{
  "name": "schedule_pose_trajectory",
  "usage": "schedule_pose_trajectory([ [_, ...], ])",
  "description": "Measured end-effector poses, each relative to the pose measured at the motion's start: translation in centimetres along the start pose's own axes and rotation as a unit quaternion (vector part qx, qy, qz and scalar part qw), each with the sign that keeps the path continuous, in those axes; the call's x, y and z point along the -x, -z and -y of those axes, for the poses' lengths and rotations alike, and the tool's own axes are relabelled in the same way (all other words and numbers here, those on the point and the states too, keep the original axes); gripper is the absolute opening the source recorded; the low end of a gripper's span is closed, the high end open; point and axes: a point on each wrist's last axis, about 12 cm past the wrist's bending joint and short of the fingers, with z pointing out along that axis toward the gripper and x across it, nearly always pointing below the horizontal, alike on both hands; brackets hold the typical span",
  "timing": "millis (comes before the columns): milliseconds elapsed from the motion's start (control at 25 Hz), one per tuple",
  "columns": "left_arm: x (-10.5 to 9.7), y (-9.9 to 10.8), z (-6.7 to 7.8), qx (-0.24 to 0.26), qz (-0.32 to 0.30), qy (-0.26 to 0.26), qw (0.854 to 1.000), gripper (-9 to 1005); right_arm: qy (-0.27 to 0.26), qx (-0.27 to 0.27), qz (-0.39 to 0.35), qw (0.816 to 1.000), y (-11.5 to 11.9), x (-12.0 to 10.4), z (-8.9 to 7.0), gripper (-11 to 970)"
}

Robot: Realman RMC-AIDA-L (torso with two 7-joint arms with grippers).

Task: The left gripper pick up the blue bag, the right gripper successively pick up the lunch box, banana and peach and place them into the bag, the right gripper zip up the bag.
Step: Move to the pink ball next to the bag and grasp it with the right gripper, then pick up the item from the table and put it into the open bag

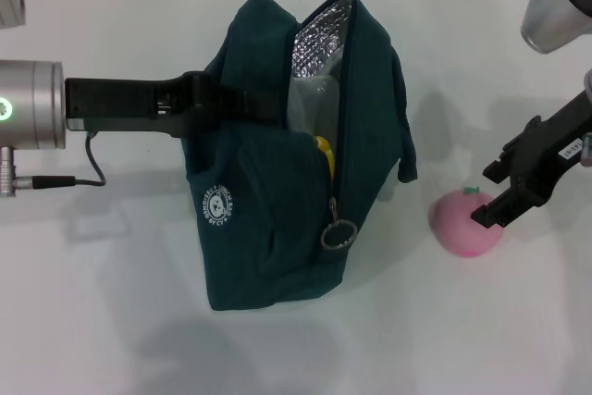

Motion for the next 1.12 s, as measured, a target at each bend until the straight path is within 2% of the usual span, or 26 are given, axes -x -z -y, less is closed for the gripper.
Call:
schedule_pose_trajectory([
  [600,0.0,0.0,0.0,0.000,0.000,-0.003,1.000,35,0.014,0.005,-0.017,1.000,-2.6,0.5,-0.3,650],
  [1000,-0.2,0.0,-0.1,0.000,0.001,0.001,1.000,35,0.017,-0.004,-0.015,1.000,-2.4,0.4,-0.1,629],
  [1120,-0.2,0.0,-0.1,0.000,0.001,0.002,1.000,35,0.015,-0.005,-0.013,1.000,-2.4,0.3,0.0,484],
])
